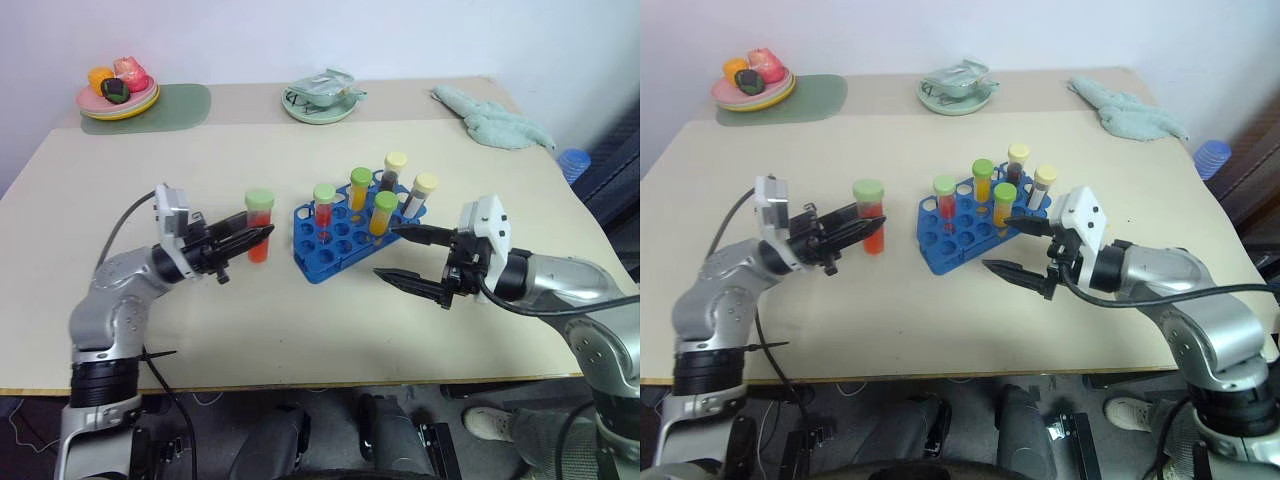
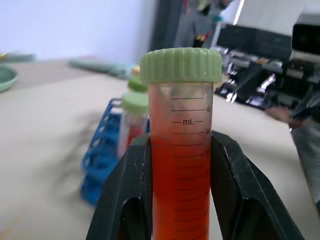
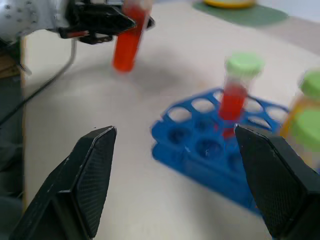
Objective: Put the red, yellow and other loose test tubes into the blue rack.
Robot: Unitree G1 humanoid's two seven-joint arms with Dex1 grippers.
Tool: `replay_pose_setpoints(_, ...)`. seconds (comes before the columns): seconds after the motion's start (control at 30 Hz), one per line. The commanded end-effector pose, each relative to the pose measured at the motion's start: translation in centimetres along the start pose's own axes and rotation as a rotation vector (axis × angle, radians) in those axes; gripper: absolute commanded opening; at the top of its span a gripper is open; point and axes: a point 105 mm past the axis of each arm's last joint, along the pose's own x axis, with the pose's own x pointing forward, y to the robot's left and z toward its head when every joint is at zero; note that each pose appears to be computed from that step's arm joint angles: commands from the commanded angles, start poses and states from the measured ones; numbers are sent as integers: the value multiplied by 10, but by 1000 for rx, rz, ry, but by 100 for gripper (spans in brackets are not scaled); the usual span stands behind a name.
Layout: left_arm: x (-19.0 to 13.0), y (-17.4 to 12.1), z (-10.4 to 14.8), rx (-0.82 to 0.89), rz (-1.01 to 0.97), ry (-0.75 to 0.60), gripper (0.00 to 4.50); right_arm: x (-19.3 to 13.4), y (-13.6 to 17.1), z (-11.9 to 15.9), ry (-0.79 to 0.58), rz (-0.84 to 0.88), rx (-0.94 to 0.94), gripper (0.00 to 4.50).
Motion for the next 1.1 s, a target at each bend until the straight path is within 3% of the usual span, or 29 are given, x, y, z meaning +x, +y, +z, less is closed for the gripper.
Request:
replay_pose_setpoints(0.03,16,-1,5,60,-47,-47,125,-12,7,8,-2,-63,-17,387)
replay_pose_setpoints(0.27,54,-12,-16,-7,-178,-90,125,-20,18,7,6,-167,15,387)
replay_pose_setpoints(0.53,84,-6,-30,16,-144,-108,125,-26,21,1,17,-232,28,387)
replay_pose_setpoints(1.1,113,-10,-45,69,-62,-149,125,-33,25,-3,14,-273,30,387)
